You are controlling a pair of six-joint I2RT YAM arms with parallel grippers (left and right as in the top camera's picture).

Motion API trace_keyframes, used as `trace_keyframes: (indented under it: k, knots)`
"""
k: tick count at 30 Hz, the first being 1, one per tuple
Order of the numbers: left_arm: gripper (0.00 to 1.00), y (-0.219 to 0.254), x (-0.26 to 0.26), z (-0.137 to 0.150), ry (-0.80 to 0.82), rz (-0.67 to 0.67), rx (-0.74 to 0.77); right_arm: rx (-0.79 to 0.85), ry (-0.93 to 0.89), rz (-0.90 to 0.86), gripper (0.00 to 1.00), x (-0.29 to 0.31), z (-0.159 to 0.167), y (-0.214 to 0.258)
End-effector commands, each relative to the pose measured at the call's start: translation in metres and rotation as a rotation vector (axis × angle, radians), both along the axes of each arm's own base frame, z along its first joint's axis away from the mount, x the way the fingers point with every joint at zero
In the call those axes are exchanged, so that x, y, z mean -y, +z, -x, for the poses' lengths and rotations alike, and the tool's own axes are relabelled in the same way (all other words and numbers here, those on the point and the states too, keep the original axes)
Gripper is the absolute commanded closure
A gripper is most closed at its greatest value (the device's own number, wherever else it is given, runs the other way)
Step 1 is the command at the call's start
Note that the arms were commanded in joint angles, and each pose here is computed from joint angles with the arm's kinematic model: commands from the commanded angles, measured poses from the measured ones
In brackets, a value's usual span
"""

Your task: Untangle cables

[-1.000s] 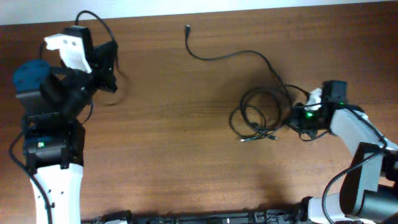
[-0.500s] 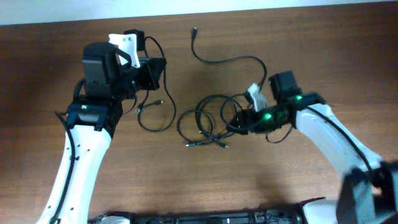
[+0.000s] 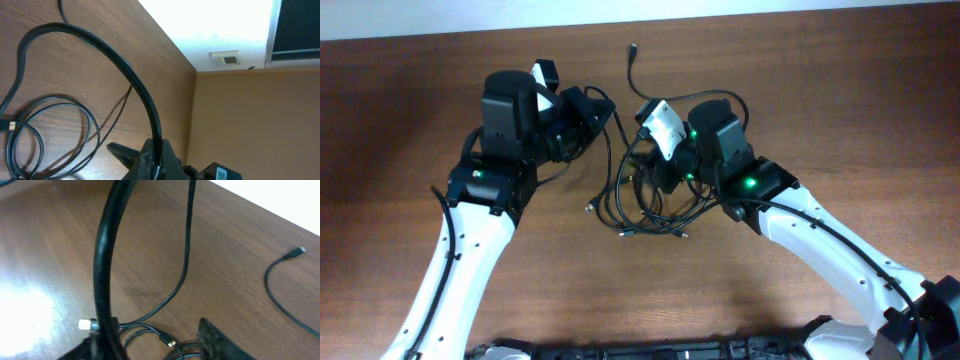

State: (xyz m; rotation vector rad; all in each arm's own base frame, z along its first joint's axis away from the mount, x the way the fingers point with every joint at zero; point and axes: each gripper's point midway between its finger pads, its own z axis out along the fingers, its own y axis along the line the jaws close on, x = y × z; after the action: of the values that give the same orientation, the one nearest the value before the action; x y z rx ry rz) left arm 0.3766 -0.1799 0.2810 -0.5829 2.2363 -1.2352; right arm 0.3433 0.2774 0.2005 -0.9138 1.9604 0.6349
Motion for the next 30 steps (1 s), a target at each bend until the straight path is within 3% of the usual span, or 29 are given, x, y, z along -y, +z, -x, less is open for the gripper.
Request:
trace_keyframes:
  k: [1,2,4,6,9,13,15,17,19,21,23,26,27,28,29,30]
  knots:
    - [0.95,0.001,0.003,0.005,-0.018,0.016,-0.014,-0.019,-0.072,-0.053,0.96,-0.001,-0.009,0.01]
    - [0.79,-0.01,-0.006,0.003,0.025,-0.039,-0.036,-0.02,-0.092,-0.093,0.96,-0.001,-0.011,0.023]
    - [0.32,-0.037,-0.029,0.007,0.134,-0.146,-0.129,0.063,-0.081,-0.173,0.96,0.004,-0.01,0.075]
    - [0.05,-0.06,-0.052,0.017,0.22,-0.255,-0.219,0.161,-0.134,-0.224,0.96,0.028,-0.02,0.123]
    - [0.01,-0.08,-0.067,0.035,0.252,-0.336,-0.32,0.292,-0.389,-0.238,0.96,0.124,-0.059,0.17]
    - [0.01,-0.086,-0.069,0.044,0.247,-0.352,-0.362,0.362,-0.825,-0.175,0.96,0.311,-0.082,0.177]
    - [0.01,-0.086,-0.069,0.044,0.247,-0.352,-0.362,0.385,-1.042,-0.129,0.96,0.404,-0.065,0.175]
    - [0.01,-0.086,-0.069,0.044,0.247,-0.352,-0.362,0.374,-1.372,-0.053,0.96,0.521,-0.019,0.161]
    - [0.01,-0.086,-0.069,0.044,0.247,-0.352,-0.362,0.266,-1.644,0.018,0.96,0.598,0.033,0.125]
    - [0.01,-0.086,-0.069,0.044,0.247,-0.352,-0.362,0.131,-1.726,0.177,0.96,0.645,0.07,0.079]
    - [0.01,-0.086,-0.069,0.044,0.247,-0.352,-0.362,-0.052,-1.786,0.172,0.96,0.674,0.094,0.02]
    - [0.01,-0.086,-0.069,0.044,0.247,-0.352,-0.362,-0.306,-1.77,0.129,0.96,0.675,0.099,-0.062]
    - [0.01,-0.086,-0.069,0.044,0.247,-0.352,-0.362,-0.341,-1.765,0.123,0.69,0.673,0.1,-0.072]
    - [0.01,-0.086,-0.069,0.044,0.247,-0.352,-0.362,-0.34,-1.762,0.123,0.13,0.673,0.099,-0.072]
    - [0.01,-0.086,-0.069,0.044,0.247,-0.352,-0.362,-0.325,-1.764,0.125,0.01,0.673,0.098,-0.067]
    - [0.01,-0.086,-0.069,0.044,0.247,-0.352,-0.362,-0.294,-1.769,0.131,0.01,0.673,0.099,-0.054]
